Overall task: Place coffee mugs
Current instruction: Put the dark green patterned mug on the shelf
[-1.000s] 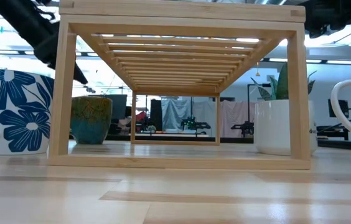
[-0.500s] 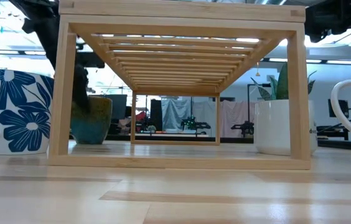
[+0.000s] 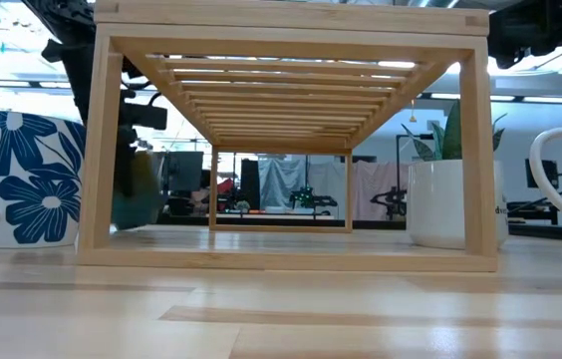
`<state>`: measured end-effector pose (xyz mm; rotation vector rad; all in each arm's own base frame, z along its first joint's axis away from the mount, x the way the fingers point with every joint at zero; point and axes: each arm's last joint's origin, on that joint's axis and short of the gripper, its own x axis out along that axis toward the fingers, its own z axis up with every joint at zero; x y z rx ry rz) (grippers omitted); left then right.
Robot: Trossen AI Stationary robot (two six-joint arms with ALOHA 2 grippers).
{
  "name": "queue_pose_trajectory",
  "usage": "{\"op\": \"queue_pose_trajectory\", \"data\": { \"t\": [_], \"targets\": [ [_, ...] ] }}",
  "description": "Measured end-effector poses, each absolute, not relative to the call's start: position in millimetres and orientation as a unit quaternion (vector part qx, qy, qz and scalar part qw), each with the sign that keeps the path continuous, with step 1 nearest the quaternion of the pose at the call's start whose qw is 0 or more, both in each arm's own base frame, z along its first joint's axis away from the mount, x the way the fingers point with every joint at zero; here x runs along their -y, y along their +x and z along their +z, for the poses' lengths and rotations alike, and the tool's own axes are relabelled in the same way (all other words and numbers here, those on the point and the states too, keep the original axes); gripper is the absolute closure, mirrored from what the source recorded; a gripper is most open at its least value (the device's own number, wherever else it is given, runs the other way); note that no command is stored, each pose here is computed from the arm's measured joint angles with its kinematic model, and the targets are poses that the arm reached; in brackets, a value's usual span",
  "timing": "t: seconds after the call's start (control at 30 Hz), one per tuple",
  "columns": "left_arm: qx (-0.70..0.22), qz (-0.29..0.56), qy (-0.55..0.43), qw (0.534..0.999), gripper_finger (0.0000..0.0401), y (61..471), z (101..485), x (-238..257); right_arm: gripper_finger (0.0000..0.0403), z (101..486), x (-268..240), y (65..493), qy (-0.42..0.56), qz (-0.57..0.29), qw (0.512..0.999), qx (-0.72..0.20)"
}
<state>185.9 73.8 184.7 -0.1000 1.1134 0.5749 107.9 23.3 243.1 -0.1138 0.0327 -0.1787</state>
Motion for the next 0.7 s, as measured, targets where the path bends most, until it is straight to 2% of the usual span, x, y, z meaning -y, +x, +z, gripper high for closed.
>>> {"op": "queue_pose_trajectory", "data": {
  "t": [0.07,0.27,0.6,0.7],
  "targets": [
    [-0.536,0.287,-0.046,0.792,0.0384,184,188,-73,0.0226,243,-23,108,-0.057,-0.089,0.994,-0.016],
    [-0.538,0.304,-0.019,0.786,0.0384,193,229,-68,0.0226,243,-23,108,-0.057,-0.089,0.994,-0.016],
    [-0.409,0.262,0.025,0.874,0.0386,231,362,-43,0.0226,243,-23,108,-0.057,-0.089,0.994,-0.016],
    [-0.397,0.249,0.038,0.883,0.0386,249,384,-42,0.0226,243,-23,108,-0.054,-0.089,0.994,-0.016]
  ]
}}
